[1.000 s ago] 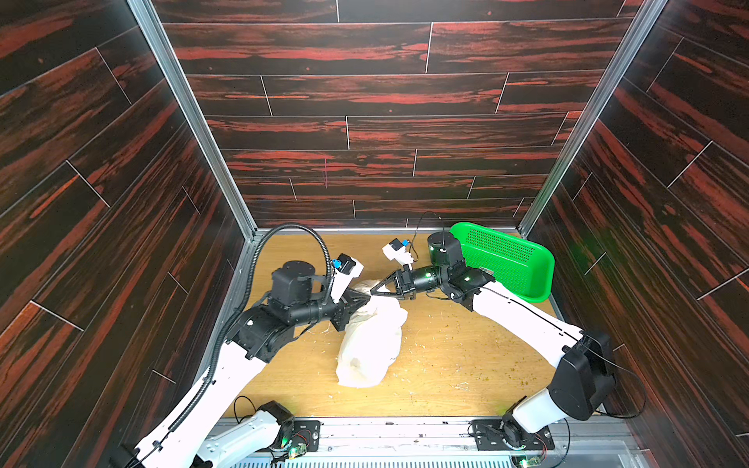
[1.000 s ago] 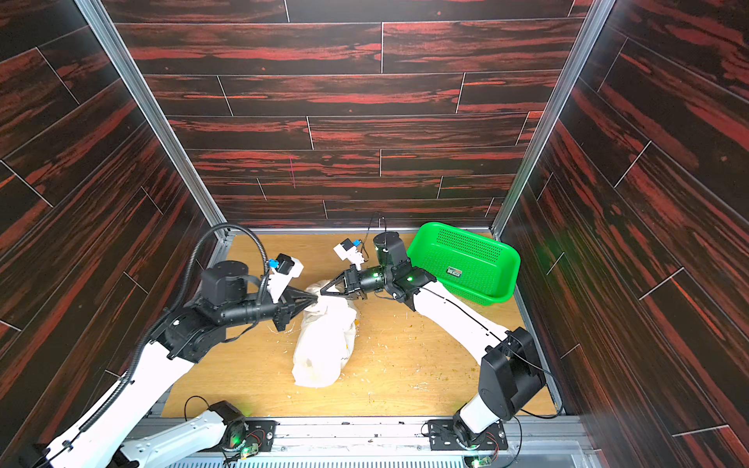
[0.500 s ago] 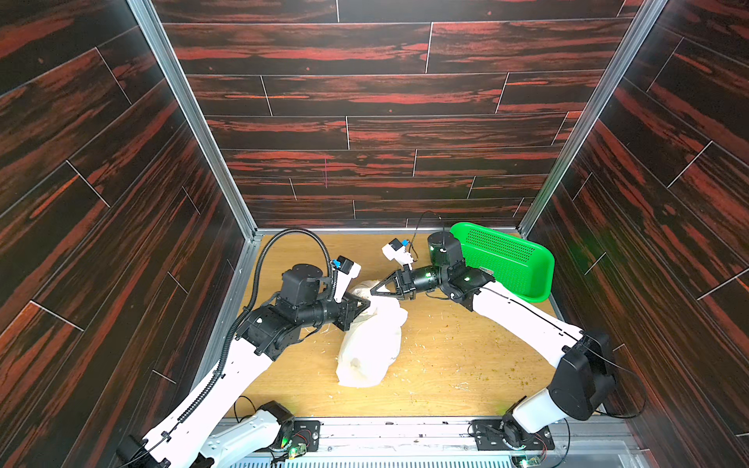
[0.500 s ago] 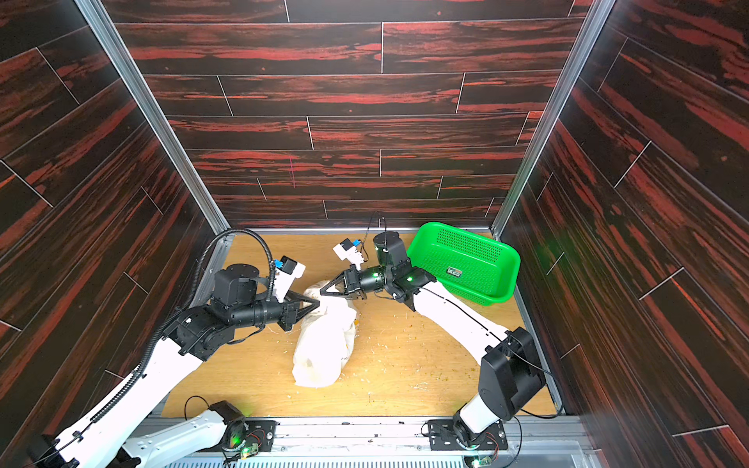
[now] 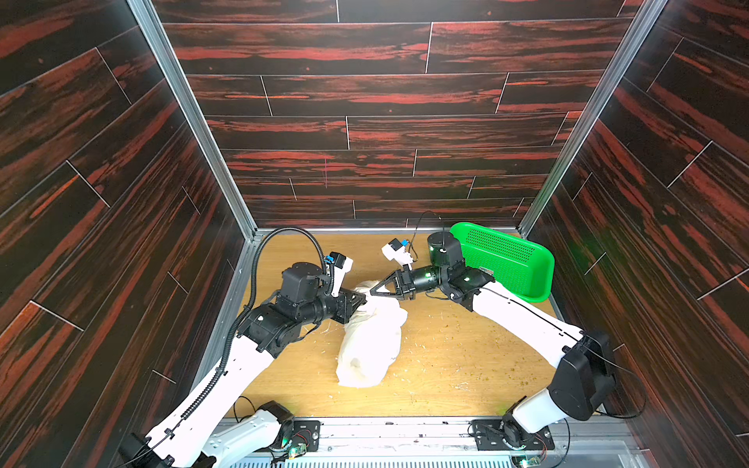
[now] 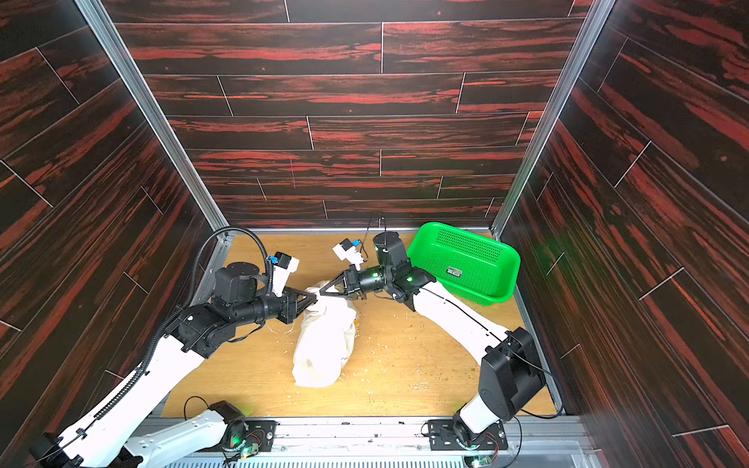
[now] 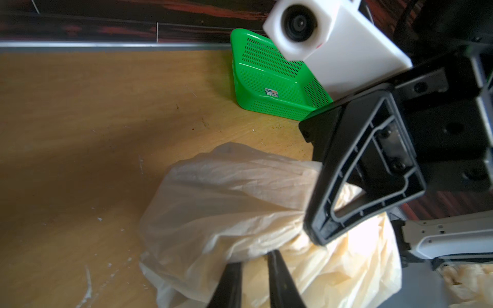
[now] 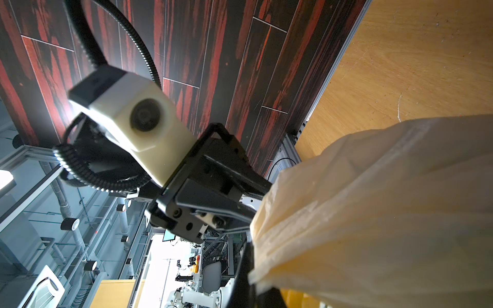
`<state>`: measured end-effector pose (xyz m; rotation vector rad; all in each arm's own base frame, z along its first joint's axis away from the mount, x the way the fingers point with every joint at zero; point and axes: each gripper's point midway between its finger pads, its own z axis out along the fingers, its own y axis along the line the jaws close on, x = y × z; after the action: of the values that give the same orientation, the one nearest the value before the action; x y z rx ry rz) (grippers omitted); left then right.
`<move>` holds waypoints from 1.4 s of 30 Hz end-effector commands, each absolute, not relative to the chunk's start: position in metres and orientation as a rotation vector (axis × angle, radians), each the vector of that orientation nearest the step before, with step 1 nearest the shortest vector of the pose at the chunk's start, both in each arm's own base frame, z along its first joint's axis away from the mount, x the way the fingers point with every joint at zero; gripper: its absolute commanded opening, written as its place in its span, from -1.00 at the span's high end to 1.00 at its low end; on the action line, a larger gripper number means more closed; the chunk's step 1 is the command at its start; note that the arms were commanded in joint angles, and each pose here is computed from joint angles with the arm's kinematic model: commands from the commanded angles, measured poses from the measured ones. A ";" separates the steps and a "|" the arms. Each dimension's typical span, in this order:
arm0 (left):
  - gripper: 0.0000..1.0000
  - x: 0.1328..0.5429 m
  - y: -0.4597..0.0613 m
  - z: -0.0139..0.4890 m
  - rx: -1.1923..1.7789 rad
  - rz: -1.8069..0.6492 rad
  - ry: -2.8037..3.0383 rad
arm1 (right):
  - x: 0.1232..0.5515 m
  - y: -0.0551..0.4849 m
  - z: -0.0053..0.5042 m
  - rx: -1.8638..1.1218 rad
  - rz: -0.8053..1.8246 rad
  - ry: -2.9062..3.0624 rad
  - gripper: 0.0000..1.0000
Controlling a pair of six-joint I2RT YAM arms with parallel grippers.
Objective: Place the pineapple into a plastic bag & tie a knot
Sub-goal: Tie the plastic bag at the center of the board.
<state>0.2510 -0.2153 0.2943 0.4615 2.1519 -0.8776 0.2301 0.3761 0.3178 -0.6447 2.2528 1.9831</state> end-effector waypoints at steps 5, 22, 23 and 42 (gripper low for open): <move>0.26 0.243 -0.228 0.293 0.533 -0.997 2.100 | 0.211 0.374 0.351 -0.784 2.033 2.115 1.00; 0.58 0.252 -0.237 0.308 0.580 -1.050 1.972 | 0.202 0.378 0.347 -0.835 2.073 2.110 1.00; 0.67 0.252 -0.237 0.309 0.582 -1.047 1.970 | 0.203 0.378 0.346 -0.828 2.064 2.117 1.00; 1.00 0.232 -0.209 0.317 0.629 -0.871 2.011 | 0.222 0.372 0.331 -0.712 1.848 2.213 0.28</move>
<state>0.2363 -0.2172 0.3038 0.6128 2.0381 -0.9181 0.2238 0.3769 0.3168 -0.6916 2.2496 1.8971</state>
